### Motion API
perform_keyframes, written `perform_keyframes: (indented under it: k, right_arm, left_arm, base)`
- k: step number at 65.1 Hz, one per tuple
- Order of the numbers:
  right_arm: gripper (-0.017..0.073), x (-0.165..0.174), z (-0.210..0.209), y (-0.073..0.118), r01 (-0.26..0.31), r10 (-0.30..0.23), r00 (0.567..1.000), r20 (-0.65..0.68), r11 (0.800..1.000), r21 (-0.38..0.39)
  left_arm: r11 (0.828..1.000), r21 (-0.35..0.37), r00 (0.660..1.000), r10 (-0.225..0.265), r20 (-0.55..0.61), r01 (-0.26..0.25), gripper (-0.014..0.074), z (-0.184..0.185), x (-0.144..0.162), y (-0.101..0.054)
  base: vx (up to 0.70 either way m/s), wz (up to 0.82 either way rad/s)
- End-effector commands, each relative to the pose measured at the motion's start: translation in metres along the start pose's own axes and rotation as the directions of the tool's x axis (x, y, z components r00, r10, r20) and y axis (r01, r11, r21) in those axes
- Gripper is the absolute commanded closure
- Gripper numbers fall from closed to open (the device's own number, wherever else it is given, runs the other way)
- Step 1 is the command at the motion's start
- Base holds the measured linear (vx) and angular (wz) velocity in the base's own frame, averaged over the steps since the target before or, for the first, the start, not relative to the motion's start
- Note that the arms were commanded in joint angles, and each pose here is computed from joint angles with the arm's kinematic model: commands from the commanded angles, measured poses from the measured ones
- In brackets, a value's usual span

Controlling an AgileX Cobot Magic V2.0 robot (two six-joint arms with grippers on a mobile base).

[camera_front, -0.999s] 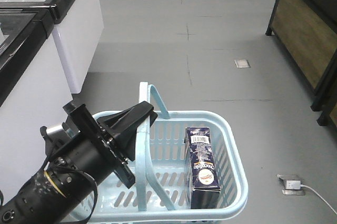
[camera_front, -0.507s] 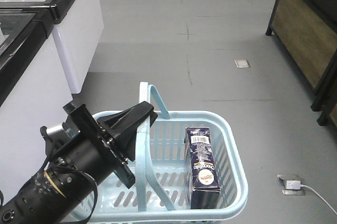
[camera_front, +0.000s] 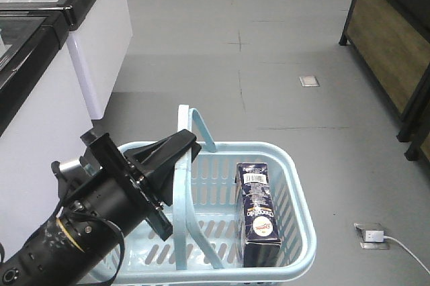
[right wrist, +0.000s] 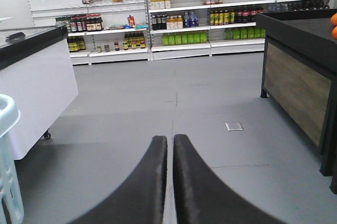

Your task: Left arm holds basket, right arm returns cookies

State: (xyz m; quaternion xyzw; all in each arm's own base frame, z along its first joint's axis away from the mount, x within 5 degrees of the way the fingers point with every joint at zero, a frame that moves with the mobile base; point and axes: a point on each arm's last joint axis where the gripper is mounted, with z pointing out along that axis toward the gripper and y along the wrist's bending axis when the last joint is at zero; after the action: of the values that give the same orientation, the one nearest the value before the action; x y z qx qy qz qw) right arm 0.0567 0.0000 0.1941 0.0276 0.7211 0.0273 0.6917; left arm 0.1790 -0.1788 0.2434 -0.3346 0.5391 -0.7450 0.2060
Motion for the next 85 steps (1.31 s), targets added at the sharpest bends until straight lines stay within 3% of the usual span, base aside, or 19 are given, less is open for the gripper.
perform_keyframes:
  k: [1, 85]
  right_arm:
    - [0.0565, -0.0011, -0.0002, 0.0, 0.012, -0.012, 0.998, 0.066, 1.0, -0.002]
    - [0.0565, -0.0011, -0.0002, 0.0, 0.012, -0.012, 0.998, 0.066, 1.0, -0.002]
  left_arm:
    - [0.943, 0.331, 0.996, 0.003, -0.087, 0.026, 0.0596, -0.0022, 0.0114, -0.0412]
    - [0.943, 0.331, 0.996, 0.003, -0.086, 0.026, 0.0596, -0.0022, 0.0113, -0.0412]
  base:
    - [0.0, 0.0]
    - [0.1, 0.0]
